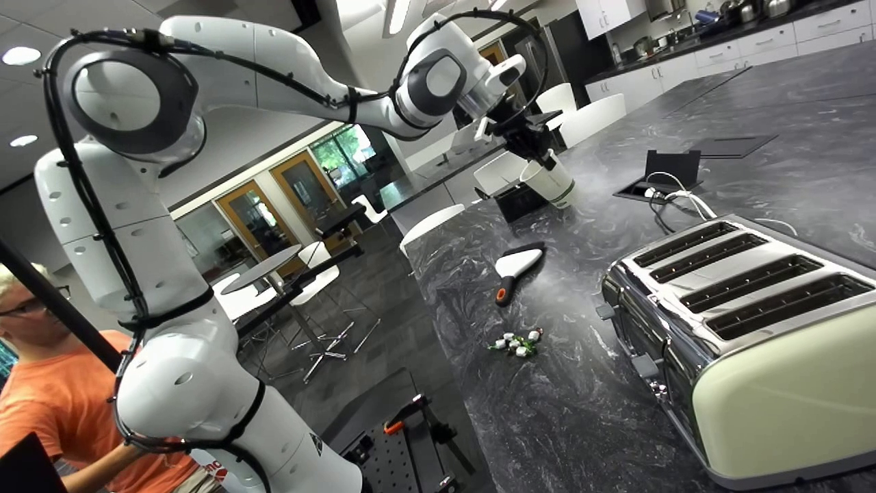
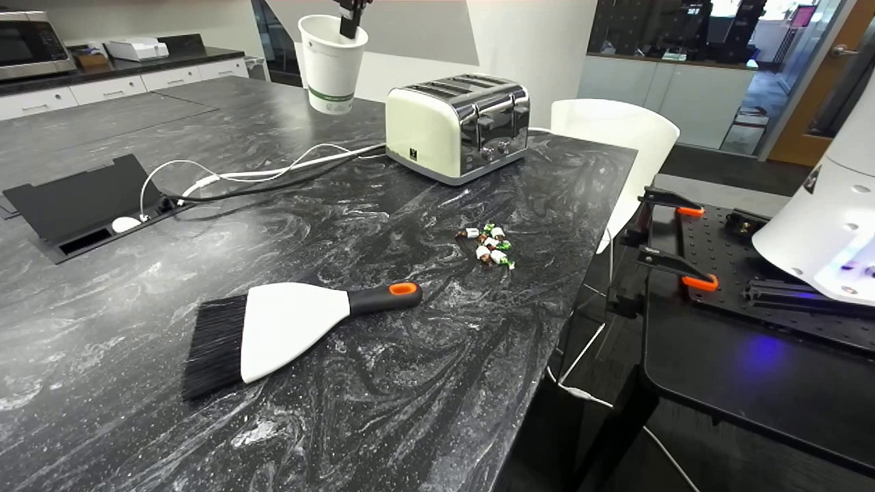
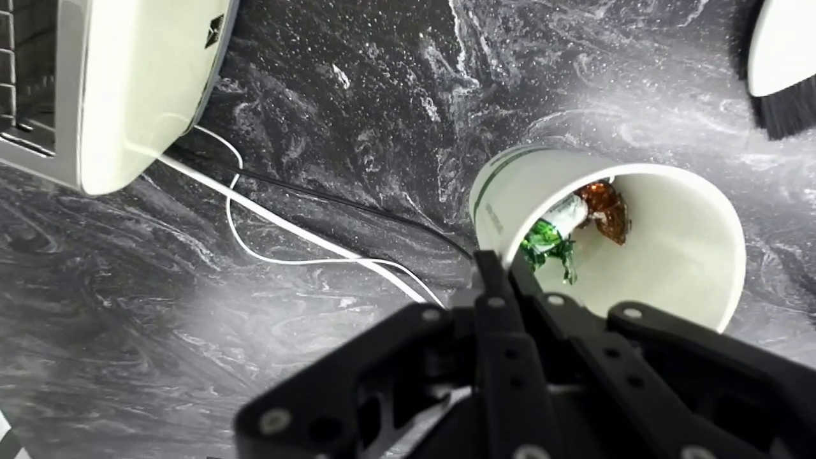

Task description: Pour the contents from the white cup onto the table

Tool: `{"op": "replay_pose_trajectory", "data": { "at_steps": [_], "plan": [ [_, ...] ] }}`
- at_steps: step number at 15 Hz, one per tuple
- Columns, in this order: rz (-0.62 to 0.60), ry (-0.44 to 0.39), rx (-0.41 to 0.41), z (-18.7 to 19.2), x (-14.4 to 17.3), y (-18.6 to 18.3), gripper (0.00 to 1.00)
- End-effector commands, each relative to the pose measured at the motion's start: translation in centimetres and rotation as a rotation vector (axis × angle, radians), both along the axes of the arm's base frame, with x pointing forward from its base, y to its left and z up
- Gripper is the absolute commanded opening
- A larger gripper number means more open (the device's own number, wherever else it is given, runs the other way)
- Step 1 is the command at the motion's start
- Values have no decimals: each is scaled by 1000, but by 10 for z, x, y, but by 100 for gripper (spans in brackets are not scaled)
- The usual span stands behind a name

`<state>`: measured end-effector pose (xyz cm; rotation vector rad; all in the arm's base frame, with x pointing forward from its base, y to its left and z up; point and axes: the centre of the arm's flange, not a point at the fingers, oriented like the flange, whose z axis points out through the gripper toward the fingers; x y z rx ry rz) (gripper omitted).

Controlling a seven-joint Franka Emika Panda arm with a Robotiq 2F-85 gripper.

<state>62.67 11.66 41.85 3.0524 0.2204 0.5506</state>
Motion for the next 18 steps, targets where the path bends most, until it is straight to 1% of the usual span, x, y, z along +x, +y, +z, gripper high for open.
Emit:
{"op": "replay_pose_trajectory", "data": {
  "at_steps": [1,4,5,7,10,12,15,17,18],
  "plan": [
    [-1,2,0,-2,1,-1,4],
    [-3,16,-3,-13,5,-1,4],
    [7,-1,-75,-21,7,4,1],
    [85,-55,-206,-28,-6,13,1],
    [150,-155,-354,-35,-40,31,1],
    [175,-228,-433,-37,-59,41,1],
    [183,-306,-563,-39,-83,52,1],
    [170,-338,-626,-48,-96,62,1],
    [155,-341,-665,-59,-100,67,1]
  ]
}}
